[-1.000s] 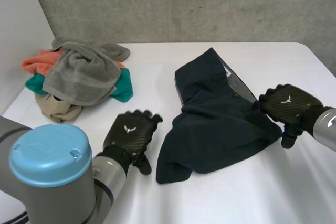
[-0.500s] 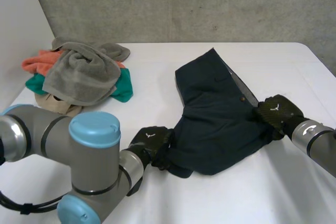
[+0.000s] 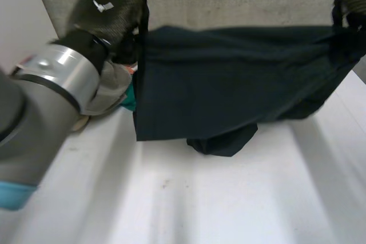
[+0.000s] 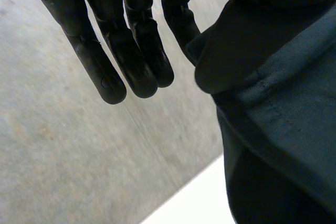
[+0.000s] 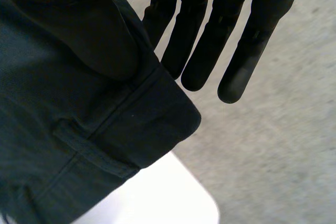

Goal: Fold the laundry.

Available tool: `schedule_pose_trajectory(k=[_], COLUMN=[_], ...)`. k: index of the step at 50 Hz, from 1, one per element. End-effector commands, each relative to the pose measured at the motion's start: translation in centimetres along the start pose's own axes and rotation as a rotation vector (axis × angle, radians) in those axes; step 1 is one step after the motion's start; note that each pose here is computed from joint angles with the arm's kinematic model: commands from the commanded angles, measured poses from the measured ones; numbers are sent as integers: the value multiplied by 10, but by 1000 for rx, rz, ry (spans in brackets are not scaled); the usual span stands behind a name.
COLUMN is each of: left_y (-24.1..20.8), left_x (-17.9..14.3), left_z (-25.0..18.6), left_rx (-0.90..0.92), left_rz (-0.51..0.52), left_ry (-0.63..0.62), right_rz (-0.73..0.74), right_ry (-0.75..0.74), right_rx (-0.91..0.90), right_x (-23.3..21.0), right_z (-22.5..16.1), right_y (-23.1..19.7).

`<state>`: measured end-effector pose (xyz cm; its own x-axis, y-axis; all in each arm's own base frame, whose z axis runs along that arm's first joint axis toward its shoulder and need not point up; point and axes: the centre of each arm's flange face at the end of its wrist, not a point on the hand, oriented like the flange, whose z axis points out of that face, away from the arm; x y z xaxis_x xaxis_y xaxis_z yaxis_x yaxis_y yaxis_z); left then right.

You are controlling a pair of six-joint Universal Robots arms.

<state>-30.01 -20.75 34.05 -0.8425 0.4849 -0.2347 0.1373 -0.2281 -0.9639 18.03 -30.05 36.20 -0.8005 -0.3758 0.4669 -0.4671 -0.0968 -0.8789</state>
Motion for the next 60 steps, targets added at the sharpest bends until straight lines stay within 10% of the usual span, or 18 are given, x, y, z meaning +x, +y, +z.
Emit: schedule_pose_trajectory(k=[1, 18, 40, 60], left_y=[72, -70, 111, 172], left_x=[20, -58, 11, 52], left_z=[48, 137, 69, 43], left_rx=[-143, 764, 125, -214], left_rz=[147, 269, 235, -358], left_ry=[42, -358, -61, 15], right_rz=[11, 114, 125, 141], right_ry=[-78, 482, 88, -45], right_rx=[-99, 761, 199, 321], right_x=[-46, 19, -71, -95], right_z=[31, 86, 103, 2], right_y=[29, -87, 50, -57])
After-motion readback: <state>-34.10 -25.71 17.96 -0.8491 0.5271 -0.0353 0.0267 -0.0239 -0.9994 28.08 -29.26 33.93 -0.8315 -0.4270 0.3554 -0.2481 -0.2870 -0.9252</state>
